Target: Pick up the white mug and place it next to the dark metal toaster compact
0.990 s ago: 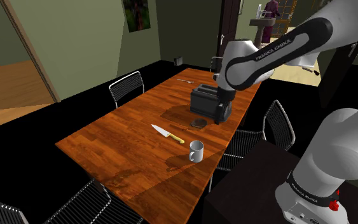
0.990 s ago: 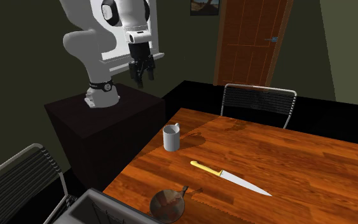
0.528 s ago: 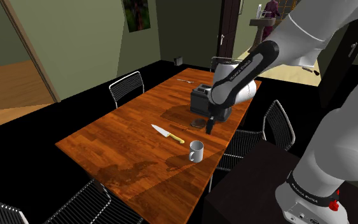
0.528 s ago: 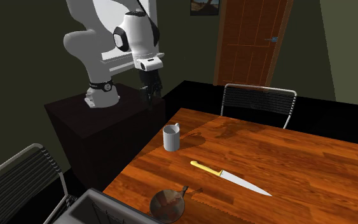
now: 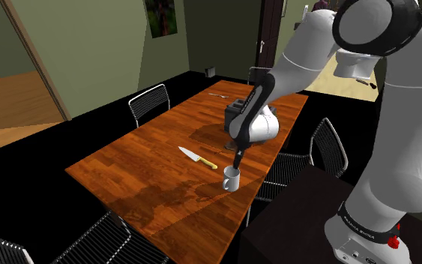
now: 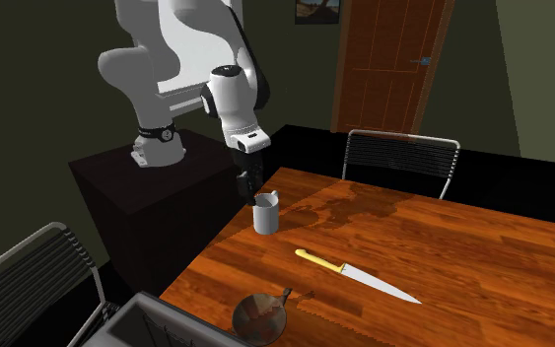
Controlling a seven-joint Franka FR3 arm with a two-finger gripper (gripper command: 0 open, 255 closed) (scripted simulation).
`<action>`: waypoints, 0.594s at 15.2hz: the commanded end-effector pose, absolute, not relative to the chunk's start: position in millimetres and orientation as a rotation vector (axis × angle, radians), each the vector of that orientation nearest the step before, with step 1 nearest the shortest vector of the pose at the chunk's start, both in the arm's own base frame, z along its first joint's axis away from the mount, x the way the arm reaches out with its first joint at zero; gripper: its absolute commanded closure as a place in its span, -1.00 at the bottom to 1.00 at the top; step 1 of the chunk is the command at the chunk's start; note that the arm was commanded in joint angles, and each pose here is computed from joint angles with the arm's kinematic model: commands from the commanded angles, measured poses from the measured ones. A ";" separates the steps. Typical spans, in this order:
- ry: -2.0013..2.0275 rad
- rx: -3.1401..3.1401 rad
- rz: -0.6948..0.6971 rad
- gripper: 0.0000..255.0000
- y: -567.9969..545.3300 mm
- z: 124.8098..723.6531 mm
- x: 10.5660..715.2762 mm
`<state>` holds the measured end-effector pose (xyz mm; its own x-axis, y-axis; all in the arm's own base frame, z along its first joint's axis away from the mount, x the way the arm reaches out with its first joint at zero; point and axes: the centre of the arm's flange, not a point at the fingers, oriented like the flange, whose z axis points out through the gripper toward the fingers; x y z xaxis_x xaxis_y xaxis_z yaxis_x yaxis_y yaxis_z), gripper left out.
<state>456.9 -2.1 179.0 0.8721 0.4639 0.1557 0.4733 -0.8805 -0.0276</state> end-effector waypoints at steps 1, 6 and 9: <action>-0.775 -2.966 -0.237 -1.00 1.0 156.2 467.9; -0.784 -2.963 -0.241 -1.00 3.9 128.2 474.4; -0.784 -2.963 -0.241 -1.00 5.5 112.6 476.6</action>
